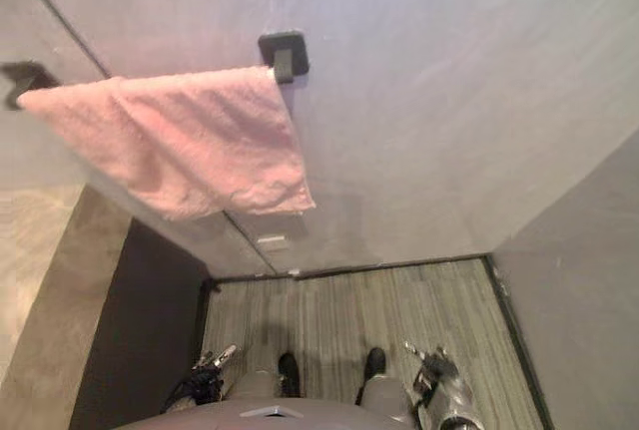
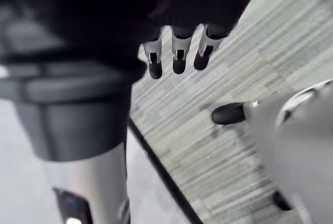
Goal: Organize washtable
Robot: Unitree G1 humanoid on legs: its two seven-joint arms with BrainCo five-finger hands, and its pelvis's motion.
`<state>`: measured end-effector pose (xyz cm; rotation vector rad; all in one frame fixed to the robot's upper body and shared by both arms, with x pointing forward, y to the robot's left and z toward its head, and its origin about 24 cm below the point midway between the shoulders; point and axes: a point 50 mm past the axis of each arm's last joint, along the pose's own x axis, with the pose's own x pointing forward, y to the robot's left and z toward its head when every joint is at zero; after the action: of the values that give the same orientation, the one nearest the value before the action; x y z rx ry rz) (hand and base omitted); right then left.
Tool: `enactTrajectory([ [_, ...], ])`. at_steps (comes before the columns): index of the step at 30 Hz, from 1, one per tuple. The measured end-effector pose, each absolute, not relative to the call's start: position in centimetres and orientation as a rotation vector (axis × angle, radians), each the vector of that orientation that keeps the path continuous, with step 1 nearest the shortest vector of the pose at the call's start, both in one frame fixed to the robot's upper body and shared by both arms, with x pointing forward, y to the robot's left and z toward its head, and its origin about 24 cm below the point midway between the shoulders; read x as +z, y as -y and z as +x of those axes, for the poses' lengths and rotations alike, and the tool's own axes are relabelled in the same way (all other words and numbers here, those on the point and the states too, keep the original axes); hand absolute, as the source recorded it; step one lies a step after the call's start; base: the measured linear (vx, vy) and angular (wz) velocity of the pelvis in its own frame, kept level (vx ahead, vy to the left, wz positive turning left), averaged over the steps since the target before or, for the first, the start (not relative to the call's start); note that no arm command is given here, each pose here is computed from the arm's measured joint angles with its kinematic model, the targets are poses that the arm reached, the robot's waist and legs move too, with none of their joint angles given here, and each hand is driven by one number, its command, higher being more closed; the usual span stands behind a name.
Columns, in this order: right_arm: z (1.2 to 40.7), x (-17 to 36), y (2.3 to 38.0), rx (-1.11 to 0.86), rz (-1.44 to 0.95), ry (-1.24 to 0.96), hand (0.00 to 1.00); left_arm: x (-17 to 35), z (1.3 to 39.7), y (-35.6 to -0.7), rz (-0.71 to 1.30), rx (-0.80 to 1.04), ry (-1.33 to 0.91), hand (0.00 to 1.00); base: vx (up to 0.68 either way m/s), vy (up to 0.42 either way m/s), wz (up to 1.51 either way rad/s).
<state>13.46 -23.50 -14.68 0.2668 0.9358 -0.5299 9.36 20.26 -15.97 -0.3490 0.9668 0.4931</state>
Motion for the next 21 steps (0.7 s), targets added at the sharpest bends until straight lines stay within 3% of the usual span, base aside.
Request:
enactTrajectory([
  [5, 13.0, -14.1, 26.1, -0.702, 0.315, -0.895, 0.0, -16.5, 8.3, -19.0, -0.317, 0.435, -1.035, 0.0, 0.06, 0.052, 0.91],
  [10, 9.6, -15.1, 26.7, -0.877, 0.433, -0.955, 0.0, -16.0, 10.5, -18.9, -0.228, 0.328, -1.011, 0.0, 0.08, 0.125, 1.15],
  [16, 10.5, -15.1, 26.0, -0.801, 0.377, -0.967, 0.0, -15.0, 14.1, -17.6, -0.114, 0.171, -0.937, 0.0, -0.19, 0.164, 0.13],
  [18, 10.4, -15.6, 24.2, -0.679, 0.295, -1.021, 0.0, -15.2, 13.5, -18.3, -0.085, 0.185, -0.954, 0.0, -0.18, 0.339, -0.31],
  [21, 8.2, -16.3, 23.2, -0.694, 0.329, -1.073, 0.0, -15.6, 11.8, -19.3, -0.147, 0.305, -0.983, 0.0, 0.43, 0.111, 0.34],
])
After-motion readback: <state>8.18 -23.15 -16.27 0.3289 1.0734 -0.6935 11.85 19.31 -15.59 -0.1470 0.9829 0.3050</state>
